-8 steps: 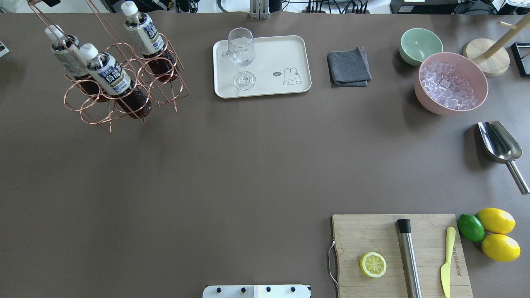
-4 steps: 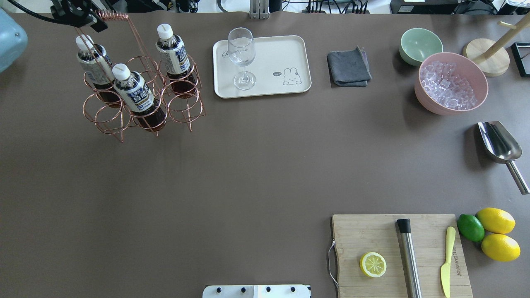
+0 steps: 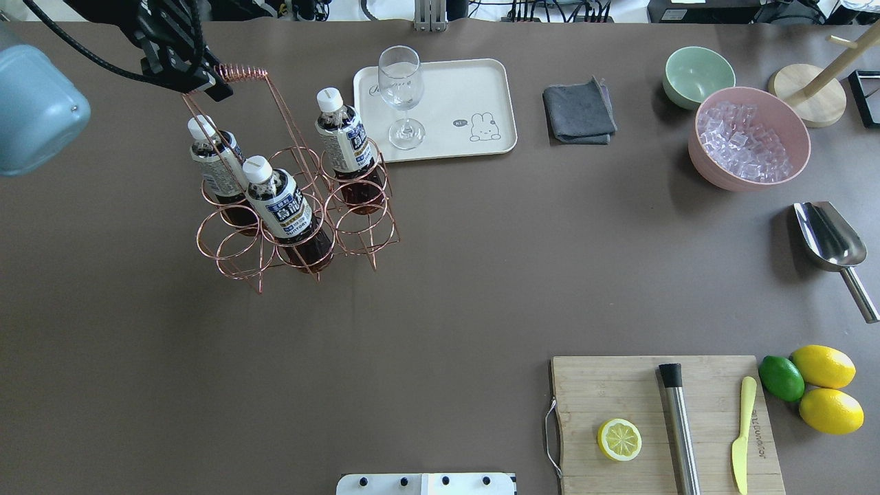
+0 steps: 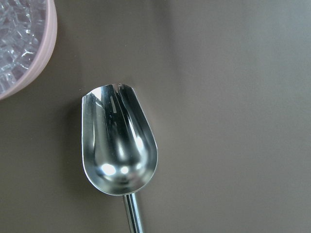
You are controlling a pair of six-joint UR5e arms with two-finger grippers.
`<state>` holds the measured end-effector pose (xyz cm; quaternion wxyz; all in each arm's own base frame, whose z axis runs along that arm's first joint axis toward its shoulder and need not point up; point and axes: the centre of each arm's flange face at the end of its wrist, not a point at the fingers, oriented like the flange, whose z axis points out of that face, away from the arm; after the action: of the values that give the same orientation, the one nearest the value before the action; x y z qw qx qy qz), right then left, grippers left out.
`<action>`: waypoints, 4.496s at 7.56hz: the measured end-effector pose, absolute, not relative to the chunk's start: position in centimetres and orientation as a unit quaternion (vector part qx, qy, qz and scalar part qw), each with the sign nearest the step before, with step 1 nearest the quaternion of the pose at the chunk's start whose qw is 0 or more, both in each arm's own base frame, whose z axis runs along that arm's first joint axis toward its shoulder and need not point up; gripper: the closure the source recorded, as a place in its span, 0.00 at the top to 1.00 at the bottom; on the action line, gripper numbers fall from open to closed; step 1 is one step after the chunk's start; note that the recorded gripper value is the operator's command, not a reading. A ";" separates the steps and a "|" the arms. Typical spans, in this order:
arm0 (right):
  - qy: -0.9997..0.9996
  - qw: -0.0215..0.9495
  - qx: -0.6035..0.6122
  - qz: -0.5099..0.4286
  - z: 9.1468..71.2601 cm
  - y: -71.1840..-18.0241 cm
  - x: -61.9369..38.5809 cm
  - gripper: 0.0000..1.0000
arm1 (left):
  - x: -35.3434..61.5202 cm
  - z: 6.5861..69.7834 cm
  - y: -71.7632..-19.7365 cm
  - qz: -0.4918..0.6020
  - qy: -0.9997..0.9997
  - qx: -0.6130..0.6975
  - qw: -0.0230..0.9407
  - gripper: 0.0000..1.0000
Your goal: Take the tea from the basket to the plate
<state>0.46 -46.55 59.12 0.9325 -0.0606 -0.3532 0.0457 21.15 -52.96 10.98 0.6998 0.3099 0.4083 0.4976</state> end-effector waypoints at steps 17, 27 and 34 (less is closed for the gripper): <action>-0.352 0.933 -0.061 0.045 59.2 -46.4 0.5 1.00 | 32.3 5.8 -41.3 0.484 0.544 0.302 0.615 0.00; -0.348 0.936 -0.039 0.017 57.0 -47.3 -1.3 1.00 | 33.7 7.0 -42.2 0.521 0.527 0.325 0.588 0.00; -0.322 0.946 -0.021 0.010 56.0 -48.0 -1.5 1.00 | 36.9 8.1 -42.5 0.529 0.525 0.325 0.582 0.00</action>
<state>-1.51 -48.01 56.01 0.9464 -0.0210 -0.3221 0.0095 36.88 -42.49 8.13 0.5819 0.3252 0.5248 0.5293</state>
